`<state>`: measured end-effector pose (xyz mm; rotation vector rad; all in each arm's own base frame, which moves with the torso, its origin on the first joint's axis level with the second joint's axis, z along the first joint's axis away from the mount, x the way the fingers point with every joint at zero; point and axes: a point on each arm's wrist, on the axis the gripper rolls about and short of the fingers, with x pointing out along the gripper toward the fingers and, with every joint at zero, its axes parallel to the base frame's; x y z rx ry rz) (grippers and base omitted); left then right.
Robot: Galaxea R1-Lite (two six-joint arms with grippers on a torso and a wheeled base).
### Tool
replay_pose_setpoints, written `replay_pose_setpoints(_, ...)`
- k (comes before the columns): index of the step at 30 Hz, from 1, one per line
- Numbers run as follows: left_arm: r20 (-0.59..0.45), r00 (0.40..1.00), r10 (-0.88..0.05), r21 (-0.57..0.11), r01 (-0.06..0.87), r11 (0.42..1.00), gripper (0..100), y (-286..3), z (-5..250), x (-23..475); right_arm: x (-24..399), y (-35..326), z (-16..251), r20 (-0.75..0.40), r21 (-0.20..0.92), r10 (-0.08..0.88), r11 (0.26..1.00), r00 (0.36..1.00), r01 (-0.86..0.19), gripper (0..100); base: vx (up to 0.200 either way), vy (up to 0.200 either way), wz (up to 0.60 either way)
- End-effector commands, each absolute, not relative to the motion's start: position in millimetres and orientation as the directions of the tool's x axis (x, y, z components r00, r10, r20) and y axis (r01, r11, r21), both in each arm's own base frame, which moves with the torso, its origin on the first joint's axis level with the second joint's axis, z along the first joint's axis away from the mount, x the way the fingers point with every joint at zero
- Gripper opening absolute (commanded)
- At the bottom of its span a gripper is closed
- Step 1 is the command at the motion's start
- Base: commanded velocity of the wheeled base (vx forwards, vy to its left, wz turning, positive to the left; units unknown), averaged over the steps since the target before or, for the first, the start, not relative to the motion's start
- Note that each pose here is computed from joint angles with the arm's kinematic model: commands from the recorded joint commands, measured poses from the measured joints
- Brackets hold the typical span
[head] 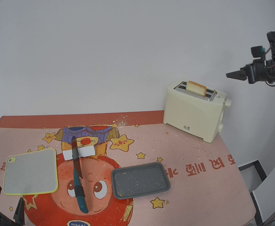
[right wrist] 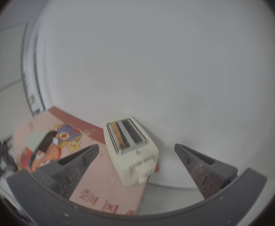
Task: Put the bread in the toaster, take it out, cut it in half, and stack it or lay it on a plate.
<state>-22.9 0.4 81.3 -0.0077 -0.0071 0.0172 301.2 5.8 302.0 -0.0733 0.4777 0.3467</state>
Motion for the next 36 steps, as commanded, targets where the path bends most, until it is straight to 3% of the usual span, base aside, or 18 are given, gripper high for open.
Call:
replay_pose_setpoints(1, 0.000, 1.000, 0.017, -0.008, -0.017, 1.000, 100, 0, 76, -22, 207, -26, 298, -0.461, 0.258, 0.157, 0.965, 0.873, -0.038, 100, 0.000, 0.000, 0.00)
replay_pose_setpoints(3, 0.000, 1.000, 0.017, -0.008, -0.017, 1.000, 100, 0, 76, -22, 197, -26, 278, -0.510, 0.328, 0.167, 0.945, 0.844, 0.012, 100, 0.000, 0.000, 0.00)
replay_pose_setpoints(7, 0.002, 1.000, 0.018, -0.005, -0.018, 1.000, 100, 0, 76, -22, 193, -29, 233, -0.609, 0.350, 0.171, 0.934, 0.775, 0.070, 100, 0.000, 0.000, 0.00)
replay_pose_setpoints(11, 0.000, 1.000, 0.018, -0.008, -0.018, 1.000, 100, 0, 76, -22, 208, -28, 181, -0.625, 0.425, 0.288, 0.905, 0.726, 0.007, 100, 0.000, 0.000, 0.00)
replay_pose_setpoints(17, -0.002, 1.000, 0.014, -0.006, -0.014, 1.000, 100, 0, 76, -22, 227, -32, 119, -0.621, 0.452, 0.314, 0.892, 0.718, 0.000, 100, 0.000, 0.000, 0.00)
replay_pose_setpoints(18, 0.000, 1.000, 0.014, -0.006, -0.014, 1.000, 100, 0, 76, -22, 235, -33, 103, -0.611, 0.470, 0.331, 0.883, 0.719, -0.008, 0, 0.000, 0.000, 0.00)
replay_pose_setpoints(25, -0.002, 1.000, 0.014, -0.006, -0.014, 1.000, 100, 0, 76, -22, 266, -22, 49, -0.575, 0.610, 0.389, 0.790, 0.720, 0.060, 0, 0.000, 0.000, 0.00)
replay_pose_setpoints(27, 0.000, 1.000, 0.014, -0.006, -0.014, 1.000, 100, 0, 76, -22, 266, -21, 47, -0.574, 0.615, 0.392, 0.786, 0.719, 0.063, 0, 0.000, 0.000, 0.00)
replay_pose_setpoints(30, -0.002, 1.000, 0.014, -0.006, -0.014, 1.000, 100, 0, 76, -22, 271, 1, 44, -0.528, 0.704, 0.452, 0.706, 0.719, 0.072, 0, 0.000, 0.000, 0.00)
replay_pose_setpoints(36, -0.002, 1.000, 0.014, -0.006, -0.014, 1.000, 100, 0, 76, -22, 276, 2, 42, -0.502, 0.722, 0.456, 0.689, 0.735, 0.065, 0, 0.000, 0.000, 0.00)
